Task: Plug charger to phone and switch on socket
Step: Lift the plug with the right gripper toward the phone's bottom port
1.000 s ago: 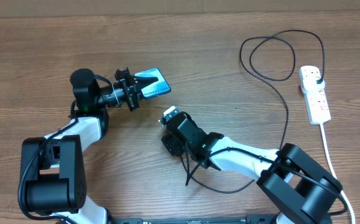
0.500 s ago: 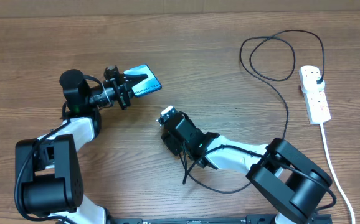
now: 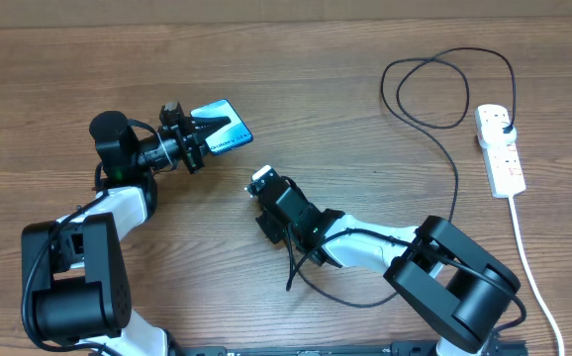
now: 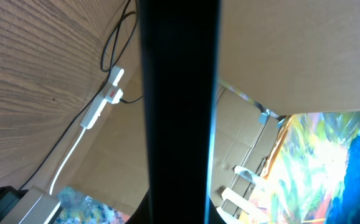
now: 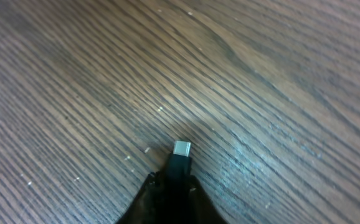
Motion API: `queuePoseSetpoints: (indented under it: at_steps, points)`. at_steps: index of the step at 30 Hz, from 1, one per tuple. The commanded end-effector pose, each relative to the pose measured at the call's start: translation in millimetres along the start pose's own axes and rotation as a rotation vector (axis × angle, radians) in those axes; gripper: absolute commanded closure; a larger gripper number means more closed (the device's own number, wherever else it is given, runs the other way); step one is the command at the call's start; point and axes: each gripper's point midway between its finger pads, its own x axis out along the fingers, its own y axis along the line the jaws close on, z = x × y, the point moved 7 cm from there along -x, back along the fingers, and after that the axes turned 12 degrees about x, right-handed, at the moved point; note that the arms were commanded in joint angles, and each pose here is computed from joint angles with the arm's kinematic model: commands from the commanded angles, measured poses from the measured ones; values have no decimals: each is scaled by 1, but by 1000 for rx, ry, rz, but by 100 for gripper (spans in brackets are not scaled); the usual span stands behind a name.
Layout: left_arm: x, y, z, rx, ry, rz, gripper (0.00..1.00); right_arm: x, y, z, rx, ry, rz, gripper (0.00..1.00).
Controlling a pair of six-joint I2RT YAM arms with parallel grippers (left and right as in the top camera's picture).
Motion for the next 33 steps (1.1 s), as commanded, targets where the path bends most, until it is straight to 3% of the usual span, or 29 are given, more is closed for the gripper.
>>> queuePoseSetpoints:
  at_steps: [1,5,11,20,25,33]
  points:
    - [-1,-14,-1,70,10,-17,96,7,-2,-7,-4,24,-21,96]
    - [-1,-14,-1,74,13,-16,96,1,-1,-1,33,36,-27,96]
    - [-1,-14,-1,107,13,-16,96,-30,-10,13,255,88,-18,97]
    - [1,-13,-3,251,20,-14,96,-83,-41,39,494,197,303,96]
    - [14,4,-8,123,37,46,95,-103,-58,43,584,249,445,96]
    - [49,12,-22,157,11,85,96,-133,-77,39,659,316,601,96]
